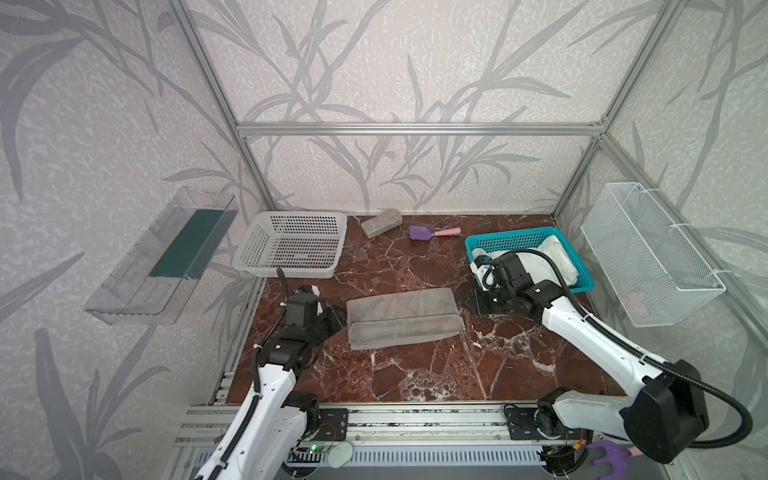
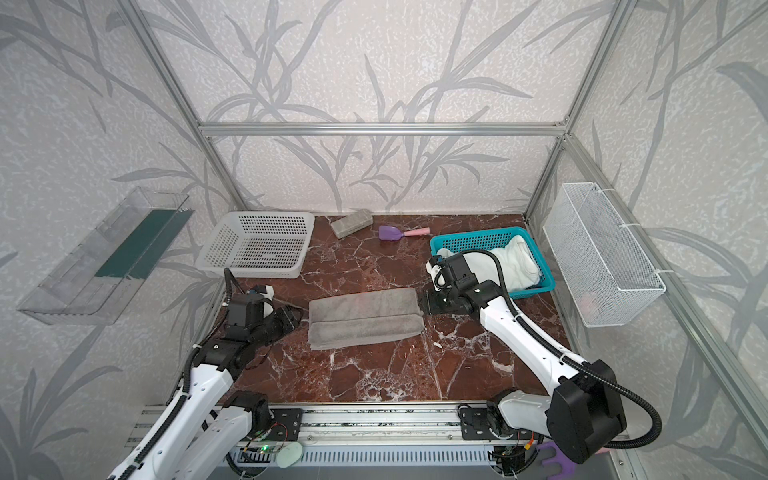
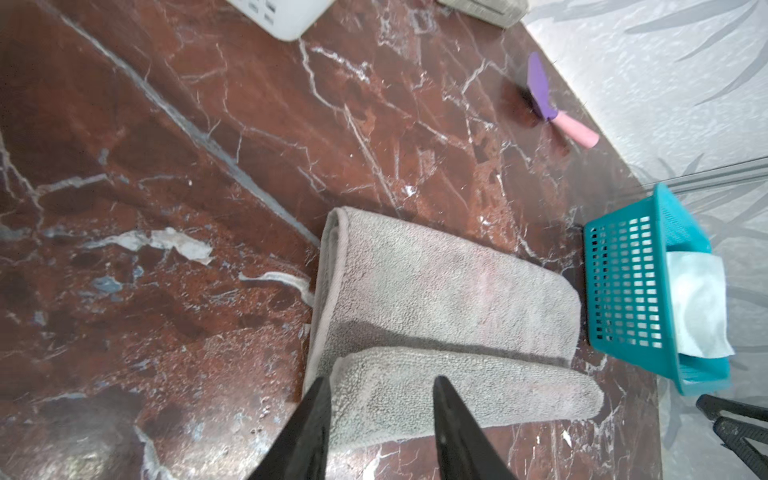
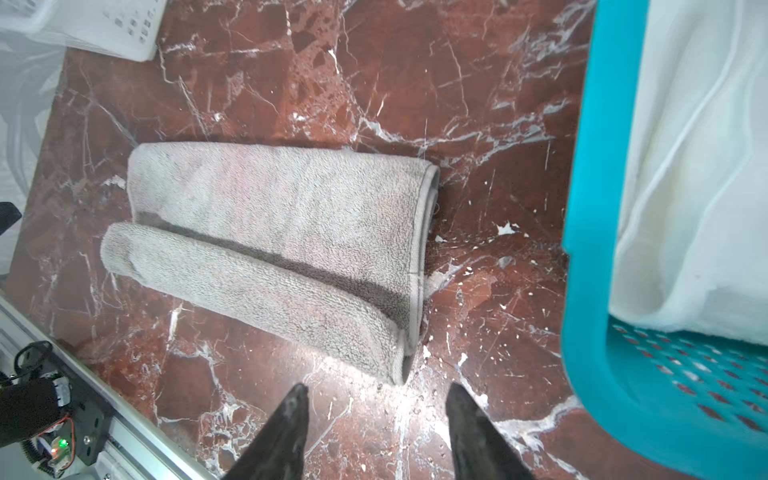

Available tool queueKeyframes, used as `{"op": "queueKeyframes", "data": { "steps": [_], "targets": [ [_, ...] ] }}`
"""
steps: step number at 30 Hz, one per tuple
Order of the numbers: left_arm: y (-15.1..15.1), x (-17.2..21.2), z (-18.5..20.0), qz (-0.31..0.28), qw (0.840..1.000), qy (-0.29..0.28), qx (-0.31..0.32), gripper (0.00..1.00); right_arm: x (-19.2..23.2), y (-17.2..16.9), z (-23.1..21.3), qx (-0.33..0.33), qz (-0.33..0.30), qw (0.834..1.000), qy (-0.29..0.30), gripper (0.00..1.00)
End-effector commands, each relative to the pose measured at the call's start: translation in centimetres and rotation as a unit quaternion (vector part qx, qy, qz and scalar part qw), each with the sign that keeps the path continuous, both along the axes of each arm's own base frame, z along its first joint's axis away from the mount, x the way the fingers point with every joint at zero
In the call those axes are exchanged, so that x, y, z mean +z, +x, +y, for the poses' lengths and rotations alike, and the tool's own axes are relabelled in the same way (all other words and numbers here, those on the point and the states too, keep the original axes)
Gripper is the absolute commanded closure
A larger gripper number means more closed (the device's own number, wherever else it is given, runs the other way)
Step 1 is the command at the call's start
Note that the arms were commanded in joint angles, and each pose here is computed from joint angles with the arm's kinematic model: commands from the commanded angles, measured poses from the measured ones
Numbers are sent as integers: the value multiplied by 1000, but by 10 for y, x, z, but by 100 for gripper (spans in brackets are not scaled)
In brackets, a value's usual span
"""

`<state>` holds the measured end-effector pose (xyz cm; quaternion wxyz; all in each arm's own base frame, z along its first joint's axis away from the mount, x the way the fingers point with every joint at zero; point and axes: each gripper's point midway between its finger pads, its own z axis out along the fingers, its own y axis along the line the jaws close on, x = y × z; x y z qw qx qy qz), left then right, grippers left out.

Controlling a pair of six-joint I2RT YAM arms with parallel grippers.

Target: Fold and stack the towels

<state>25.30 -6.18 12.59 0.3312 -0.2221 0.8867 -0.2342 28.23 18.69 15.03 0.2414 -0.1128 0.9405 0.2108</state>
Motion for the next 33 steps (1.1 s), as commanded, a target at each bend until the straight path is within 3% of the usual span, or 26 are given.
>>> {"op": "queueKeyframes", "data": {
  "steps": [1,6,10,14,18,25,29,33],
  "targets": [
    [11,-10,-7,22,1000,-3,-13,62,-17,15,25,18,24,1000,-5,46],
    [39,-26,-35,71,994,21,-81,63,-52,33,79,83,89,992,-43,48],
    [52,-49,-46,108,987,50,-111,61,-83,23,102,119,149,980,-54,49],
    [39,-68,-54,144,977,72,-138,59,-95,-5,107,146,183,971,-57,49],
    [0,-74,-55,176,967,95,-155,59,-90,-43,98,152,204,966,-48,50],
    [-58,-54,-39,132,980,91,-115,59,-82,-85,70,120,202,971,-40,49],
    [-52,-43,-34,77,991,75,-85,60,-72,-76,61,108,181,975,-69,49],
    [-29,-25,-55,64,989,64,-114,61,-58,-49,47,80,153,981,-94,43]
  ]
}}
